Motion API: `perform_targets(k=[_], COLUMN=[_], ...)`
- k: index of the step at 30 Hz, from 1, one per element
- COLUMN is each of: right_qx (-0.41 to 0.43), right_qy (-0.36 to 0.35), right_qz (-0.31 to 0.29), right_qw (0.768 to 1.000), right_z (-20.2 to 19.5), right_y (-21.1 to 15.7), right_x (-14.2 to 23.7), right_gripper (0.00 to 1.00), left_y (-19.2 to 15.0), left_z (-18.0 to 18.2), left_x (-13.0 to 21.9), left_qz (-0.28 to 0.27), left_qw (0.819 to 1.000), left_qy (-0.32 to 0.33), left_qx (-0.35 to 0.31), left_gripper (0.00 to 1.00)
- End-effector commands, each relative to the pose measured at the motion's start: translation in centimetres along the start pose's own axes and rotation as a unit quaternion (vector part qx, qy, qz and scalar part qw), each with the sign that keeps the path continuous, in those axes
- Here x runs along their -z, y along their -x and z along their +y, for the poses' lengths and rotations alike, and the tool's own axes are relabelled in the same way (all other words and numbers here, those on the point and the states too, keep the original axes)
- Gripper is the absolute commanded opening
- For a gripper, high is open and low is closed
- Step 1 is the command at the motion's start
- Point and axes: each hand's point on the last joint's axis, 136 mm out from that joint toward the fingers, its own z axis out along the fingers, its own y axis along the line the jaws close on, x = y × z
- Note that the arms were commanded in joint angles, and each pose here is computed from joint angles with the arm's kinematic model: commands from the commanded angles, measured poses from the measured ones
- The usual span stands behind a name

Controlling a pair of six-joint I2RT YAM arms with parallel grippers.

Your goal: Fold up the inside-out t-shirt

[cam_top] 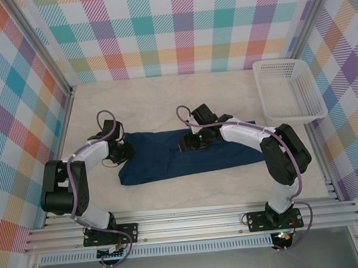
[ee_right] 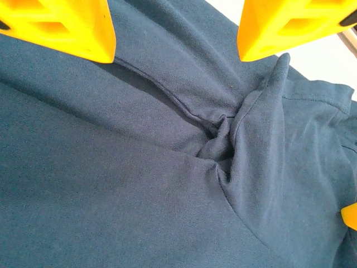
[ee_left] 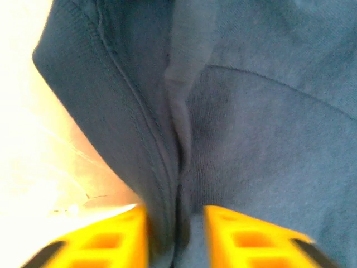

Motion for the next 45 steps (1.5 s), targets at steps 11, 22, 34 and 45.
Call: perform_targets(k=[11, 22, 34, 45], right_qx=[-0.008, -0.011, -0.013, -0.013], right_qy=[0.021, 0.022, 0.023, 0.021], right_qz=[0.010, 0.013, 0.014, 0.015], right_qw=[1.000, 1.000, 1.000, 1.000], right_z=[0.3, 0.3, 0.2, 0.1], right_y=[0.2, 0.0, -0.1, -0.3], right_x=[-0.9, -1.0, -1.1, -1.1], right_gripper=[0.59, 0.59, 0.59, 0.59], left_y=[-0.3, -1.9, -3.1, -3.2], left_z=[-0.6, -2.4, -4.4, -4.3], left_x=[-0.9, -2.5, -3.3, -3.2], left_qz=[0.000, 0.017, 0.024, 0.013], left_qw=[0.999, 0.995, 0.993, 0.994], left_qy=[0.003, 0.019, 0.015, 0.017], left_qx=[-0.044, -0.094, -0.117, -0.110], left_gripper=[0.75, 0.64, 0.49, 0.12])
